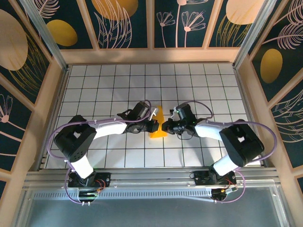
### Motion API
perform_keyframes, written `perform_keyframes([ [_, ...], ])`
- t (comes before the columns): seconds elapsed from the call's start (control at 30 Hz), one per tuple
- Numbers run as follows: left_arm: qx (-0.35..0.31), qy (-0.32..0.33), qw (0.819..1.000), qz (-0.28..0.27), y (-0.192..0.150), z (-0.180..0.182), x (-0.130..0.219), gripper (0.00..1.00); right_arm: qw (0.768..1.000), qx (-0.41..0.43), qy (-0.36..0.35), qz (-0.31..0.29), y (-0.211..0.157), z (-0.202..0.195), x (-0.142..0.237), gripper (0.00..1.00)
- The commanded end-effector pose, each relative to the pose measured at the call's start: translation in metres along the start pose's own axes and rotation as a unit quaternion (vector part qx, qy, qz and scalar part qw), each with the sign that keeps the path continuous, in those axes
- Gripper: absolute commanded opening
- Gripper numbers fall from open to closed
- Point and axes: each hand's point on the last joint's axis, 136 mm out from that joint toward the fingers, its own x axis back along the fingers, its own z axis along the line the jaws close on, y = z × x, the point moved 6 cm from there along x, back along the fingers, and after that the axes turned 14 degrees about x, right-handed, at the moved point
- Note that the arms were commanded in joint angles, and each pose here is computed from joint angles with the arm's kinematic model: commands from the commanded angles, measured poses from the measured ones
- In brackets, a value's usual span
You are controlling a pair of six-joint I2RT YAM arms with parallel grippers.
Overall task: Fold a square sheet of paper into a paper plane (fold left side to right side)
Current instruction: Fold the triangle a second time at the center of the table.
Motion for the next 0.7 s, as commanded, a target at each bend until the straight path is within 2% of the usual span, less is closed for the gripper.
perform_keyframes([
  [0.0,0.021,0.003,1.000,0.009,-0.004,0.008,-0.004,0.00,1.000,-0.003,-0.017,0.009,-0.001,-0.003,-0.011,0.00],
  [0.37,0.033,0.041,0.999,-0.001,-0.003,0.027,-0.001,0.00,0.995,-0.015,-0.075,0.057,-0.022,-0.024,-0.016,0.00],
  [0.67,0.025,0.080,0.996,-0.010,0.002,0.042,0.000,0.00,0.994,-0.015,-0.084,0.071,-0.027,-0.029,-0.020,0.00],
])
